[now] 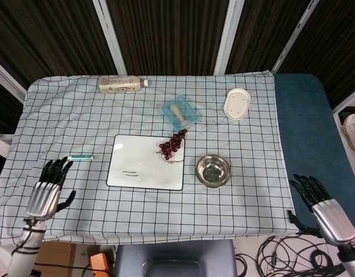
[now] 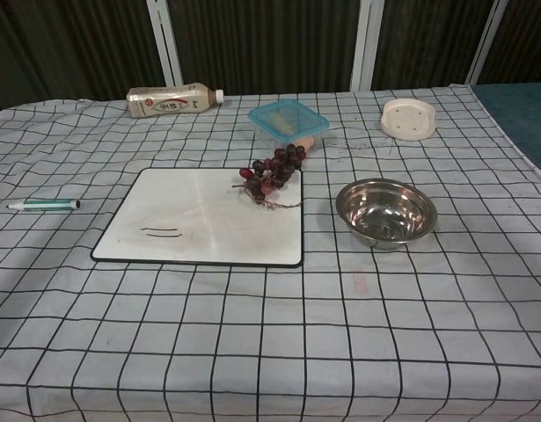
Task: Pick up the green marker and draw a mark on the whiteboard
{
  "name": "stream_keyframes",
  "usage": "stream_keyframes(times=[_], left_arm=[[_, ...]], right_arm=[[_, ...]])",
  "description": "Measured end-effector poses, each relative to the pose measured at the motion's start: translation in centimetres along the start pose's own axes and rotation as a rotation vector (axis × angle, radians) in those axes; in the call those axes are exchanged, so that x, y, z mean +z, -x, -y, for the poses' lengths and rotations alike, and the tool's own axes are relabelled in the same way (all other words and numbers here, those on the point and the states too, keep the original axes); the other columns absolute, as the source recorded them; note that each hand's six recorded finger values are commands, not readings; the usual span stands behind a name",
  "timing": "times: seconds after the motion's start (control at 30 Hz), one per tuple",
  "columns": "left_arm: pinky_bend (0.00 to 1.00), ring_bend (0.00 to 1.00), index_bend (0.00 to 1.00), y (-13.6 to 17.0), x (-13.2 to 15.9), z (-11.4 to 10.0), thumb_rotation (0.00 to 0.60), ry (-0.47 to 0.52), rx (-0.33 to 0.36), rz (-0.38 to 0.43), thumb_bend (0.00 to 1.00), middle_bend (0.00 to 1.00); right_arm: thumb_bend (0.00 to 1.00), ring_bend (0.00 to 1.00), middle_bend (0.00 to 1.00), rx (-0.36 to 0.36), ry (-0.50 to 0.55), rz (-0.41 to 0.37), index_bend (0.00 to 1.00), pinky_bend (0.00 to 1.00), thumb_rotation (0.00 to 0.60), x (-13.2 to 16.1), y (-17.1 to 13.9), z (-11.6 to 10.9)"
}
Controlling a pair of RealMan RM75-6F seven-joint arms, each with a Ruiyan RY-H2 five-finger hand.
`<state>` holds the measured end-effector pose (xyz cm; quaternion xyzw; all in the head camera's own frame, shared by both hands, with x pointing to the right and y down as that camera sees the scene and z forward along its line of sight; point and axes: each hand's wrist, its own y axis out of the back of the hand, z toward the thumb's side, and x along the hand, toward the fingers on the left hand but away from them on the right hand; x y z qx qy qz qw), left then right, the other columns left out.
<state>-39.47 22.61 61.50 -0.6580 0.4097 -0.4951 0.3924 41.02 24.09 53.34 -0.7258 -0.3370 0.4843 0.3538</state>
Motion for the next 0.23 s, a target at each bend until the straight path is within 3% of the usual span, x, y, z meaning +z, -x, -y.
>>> stream_keyframes(times=[0.1, 0.23], left_arm=[[0.01, 0.00, 0.00, 4.3, -0.7, -3.4, 0.600, 0.019, 0.068, -0.053, 0.35, 0.00], [0.01, 0.00, 0.00, 8.6, -2.7, -6.0, 0.600, -0.046, 0.052, -0.106, 0.35, 0.00]], right_arm=[[0.29, 0.00, 0.00, -0.012, -0.056, 0.030, 0.00, 0.04, 0.600, -0.2, 0.2, 0.3], [0.29, 0.00, 0.00, -0.012, -0.106, 0.074, 0.00, 0.03, 0.600, -0.4, 0.3, 0.9]])
